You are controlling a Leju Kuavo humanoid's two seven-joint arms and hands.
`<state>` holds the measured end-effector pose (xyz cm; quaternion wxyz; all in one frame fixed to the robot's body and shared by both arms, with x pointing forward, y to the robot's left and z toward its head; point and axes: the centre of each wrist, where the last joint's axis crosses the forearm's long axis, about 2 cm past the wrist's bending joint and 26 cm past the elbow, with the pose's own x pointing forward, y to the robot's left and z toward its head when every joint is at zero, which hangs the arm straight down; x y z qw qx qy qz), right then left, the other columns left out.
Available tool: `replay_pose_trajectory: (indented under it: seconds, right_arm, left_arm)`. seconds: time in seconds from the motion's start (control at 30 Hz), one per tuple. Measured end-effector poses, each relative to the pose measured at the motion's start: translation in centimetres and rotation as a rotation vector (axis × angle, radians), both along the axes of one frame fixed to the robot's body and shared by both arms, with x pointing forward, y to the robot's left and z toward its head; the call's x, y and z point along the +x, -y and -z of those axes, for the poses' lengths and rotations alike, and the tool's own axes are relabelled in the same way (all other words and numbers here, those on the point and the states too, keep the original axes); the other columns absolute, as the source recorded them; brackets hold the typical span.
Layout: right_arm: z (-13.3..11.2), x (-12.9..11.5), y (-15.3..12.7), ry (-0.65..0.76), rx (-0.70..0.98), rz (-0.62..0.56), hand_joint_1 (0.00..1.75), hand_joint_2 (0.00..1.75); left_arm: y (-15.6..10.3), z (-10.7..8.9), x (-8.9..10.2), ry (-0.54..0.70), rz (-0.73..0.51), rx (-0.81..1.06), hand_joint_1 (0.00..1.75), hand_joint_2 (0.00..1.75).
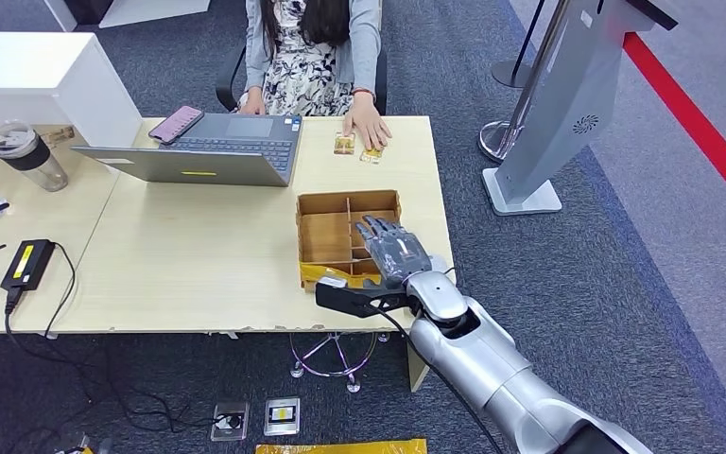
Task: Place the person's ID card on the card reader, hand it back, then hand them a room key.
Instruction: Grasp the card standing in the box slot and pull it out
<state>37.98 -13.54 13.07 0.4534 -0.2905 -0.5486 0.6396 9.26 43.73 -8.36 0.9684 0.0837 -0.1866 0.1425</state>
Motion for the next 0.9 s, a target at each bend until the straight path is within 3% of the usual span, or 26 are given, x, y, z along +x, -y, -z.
replay_pose_trajectory:
  seconds: [0.17, 0.3, 0.83, 0.87, 0.9]
  right_arm:
    - [0.02, -0.01, -0.02, -0.009, 0.0, -0.004, 1.75, 1.75]
    - [0.03, -0.02, -0.02, -0.013, -0.002, -0.004, 0.0, 1.75]
    - [0.04, -0.03, -0.04, -0.014, -0.002, -0.002, 0.0, 1.75]
    - [0.04, -0.04, -0.06, -0.014, -0.002, -0.002, 0.08, 1.75]
    - [0.03, -0.04, -0.09, -0.014, -0.001, -0.002, 0.5, 1.75]
  left_arm:
    - [0.01, 0.0, 0.0, -0.001, 0.002, 0.0, 0.0, 0.0]
    - [0.01, 0.0, 0.0, -0.001, 0.002, 0.0, 0.0, 0.0]
    - [0.01, 0.0, -0.01, 0.001, -0.005, -0.002, 0.0, 0.0]
    - [0.01, 0.0, -0.01, 0.001, -0.005, -0.002, 0.0, 0.0]
    - [0.01, 0.0, -0.01, 0.001, -0.005, -0.002, 0.0, 0.0]
